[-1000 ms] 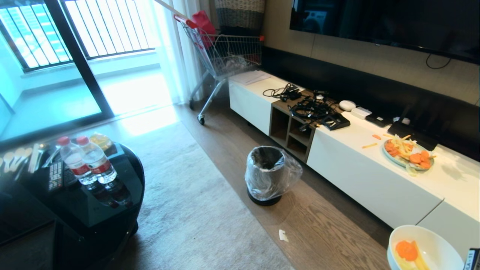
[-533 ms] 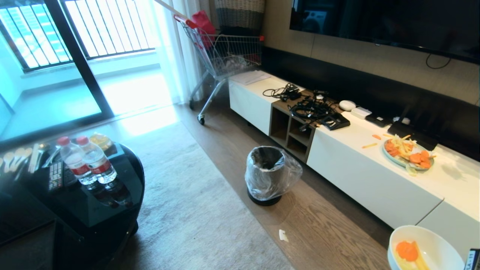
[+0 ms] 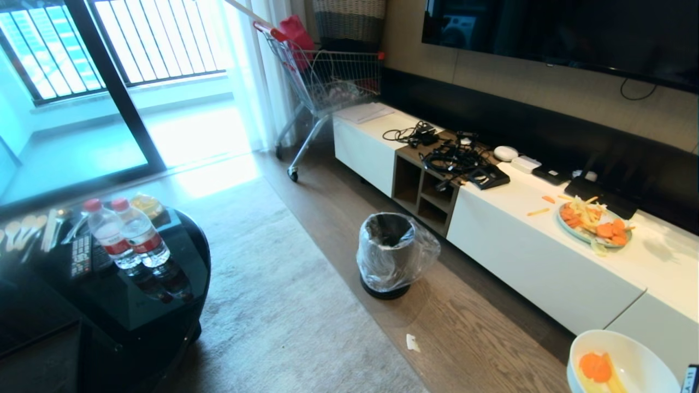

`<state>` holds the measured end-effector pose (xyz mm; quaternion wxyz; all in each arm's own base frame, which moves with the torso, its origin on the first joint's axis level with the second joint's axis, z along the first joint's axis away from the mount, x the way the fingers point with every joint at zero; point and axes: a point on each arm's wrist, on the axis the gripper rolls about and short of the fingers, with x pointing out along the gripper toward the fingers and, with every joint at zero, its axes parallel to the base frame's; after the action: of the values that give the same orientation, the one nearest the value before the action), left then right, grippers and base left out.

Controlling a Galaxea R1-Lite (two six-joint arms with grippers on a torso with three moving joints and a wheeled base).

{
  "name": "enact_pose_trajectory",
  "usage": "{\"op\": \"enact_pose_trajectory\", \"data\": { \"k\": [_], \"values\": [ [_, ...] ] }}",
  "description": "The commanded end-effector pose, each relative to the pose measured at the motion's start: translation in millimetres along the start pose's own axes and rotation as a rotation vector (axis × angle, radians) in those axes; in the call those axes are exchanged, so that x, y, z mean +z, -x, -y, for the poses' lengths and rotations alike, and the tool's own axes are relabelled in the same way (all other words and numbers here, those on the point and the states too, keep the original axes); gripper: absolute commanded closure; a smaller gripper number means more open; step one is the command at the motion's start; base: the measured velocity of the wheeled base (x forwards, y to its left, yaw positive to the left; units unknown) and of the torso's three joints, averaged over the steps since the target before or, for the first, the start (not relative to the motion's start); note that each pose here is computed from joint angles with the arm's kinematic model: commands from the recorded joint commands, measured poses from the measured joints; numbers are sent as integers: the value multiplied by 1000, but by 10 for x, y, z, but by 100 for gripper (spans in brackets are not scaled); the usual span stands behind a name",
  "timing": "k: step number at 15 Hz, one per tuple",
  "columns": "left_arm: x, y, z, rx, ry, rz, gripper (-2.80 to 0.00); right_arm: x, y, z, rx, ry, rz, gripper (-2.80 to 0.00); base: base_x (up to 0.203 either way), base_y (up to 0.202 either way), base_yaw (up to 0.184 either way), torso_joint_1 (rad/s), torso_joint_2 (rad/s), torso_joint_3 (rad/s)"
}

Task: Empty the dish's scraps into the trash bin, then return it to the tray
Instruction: Move the bowl over the trash can

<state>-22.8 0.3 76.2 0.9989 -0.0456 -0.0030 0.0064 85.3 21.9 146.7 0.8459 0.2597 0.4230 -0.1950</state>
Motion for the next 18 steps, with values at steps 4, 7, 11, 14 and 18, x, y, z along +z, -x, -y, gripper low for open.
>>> {"op": "enact_pose_trajectory", "data": {
  "k": [4, 7, 11, 14, 18],
  "values": [
    [0, 0, 0, 1, -1, 1, 0, -22, -15, 23, -10, -2, -6, 0, 0, 0, 0, 0, 0, 0],
    [0, 0, 0, 1, -1, 1, 0, -21, -17, 20, -10, -2, -6, 0, 0, 0, 0, 0, 0, 0],
    [0, 0, 0, 1, -1, 1, 0, -23, -19, 19, -8, -2, -5, 0, 172, 0, 2, 3, 2, 3],
    [0, 0, 0, 1, -1, 1, 0, -24, -19, 21, -9, -1, -6, 0, 184, 0, 1, 3, -1, 4],
    [0, 0, 0, 1, -1, 1, 0, -23, -19, 19, -8, 0, -5, 0, 185, 0, 0, 4, 2, 2]
  ]
}}
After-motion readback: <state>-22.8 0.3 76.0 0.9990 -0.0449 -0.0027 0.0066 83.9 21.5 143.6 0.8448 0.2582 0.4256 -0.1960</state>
